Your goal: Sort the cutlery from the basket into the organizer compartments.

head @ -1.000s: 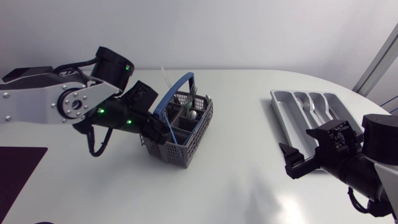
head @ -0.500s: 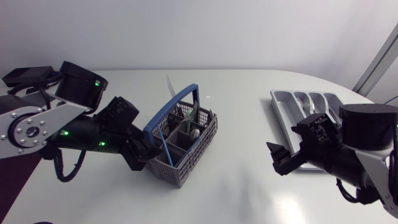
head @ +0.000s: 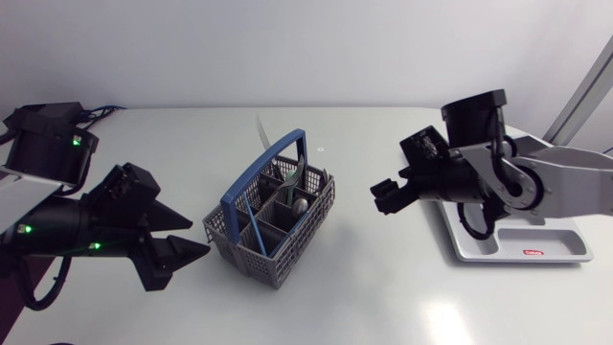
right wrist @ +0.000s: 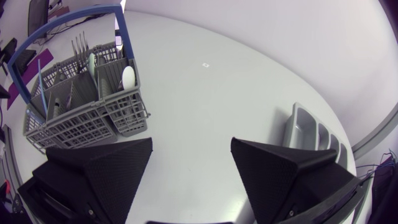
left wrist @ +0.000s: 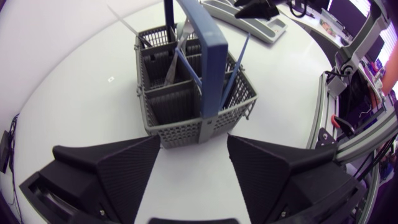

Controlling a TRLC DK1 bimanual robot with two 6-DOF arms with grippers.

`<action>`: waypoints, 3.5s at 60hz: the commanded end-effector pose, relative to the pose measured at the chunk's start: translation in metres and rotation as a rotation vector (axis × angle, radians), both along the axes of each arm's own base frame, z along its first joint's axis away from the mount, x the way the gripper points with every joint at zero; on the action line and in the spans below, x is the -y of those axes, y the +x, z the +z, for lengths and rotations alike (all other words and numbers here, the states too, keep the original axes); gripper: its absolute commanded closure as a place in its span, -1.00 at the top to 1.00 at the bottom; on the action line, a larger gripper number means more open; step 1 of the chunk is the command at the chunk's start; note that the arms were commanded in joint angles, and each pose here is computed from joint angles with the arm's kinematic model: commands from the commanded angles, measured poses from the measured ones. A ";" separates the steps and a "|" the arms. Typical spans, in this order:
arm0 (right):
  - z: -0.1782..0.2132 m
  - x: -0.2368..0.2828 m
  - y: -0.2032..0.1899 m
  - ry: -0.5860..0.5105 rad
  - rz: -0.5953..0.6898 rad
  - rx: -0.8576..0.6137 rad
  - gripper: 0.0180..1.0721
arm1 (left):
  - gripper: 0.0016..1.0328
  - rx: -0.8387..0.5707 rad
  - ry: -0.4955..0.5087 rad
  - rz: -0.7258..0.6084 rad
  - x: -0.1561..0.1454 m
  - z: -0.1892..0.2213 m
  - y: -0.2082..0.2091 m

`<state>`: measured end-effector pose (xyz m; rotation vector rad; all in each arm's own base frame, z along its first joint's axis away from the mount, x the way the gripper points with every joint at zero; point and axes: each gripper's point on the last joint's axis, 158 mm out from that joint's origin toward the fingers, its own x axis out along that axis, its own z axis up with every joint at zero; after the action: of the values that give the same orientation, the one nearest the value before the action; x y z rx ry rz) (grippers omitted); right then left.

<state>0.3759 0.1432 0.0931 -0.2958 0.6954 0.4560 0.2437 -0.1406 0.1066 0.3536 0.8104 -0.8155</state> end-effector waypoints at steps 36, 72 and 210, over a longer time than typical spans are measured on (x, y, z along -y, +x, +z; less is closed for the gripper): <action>-0.048 -0.074 0.071 0.259 0.043 -0.292 -0.81 | -0.75 -0.133 0.035 -0.021 -0.003 -0.082 0.023; -0.029 -0.102 0.010 0.372 0.194 -0.397 -0.81 | -0.74 -0.056 -0.053 0.046 0.013 -0.068 0.088; -0.008 -0.017 -0.061 0.152 0.079 -0.179 0.17 | -0.24 0.303 -0.122 -0.011 0.002 0.046 0.066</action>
<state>0.3244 0.1681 0.0895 -0.1222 0.8083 0.6197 0.3303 -0.1303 0.1558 0.3341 0.4871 -0.7376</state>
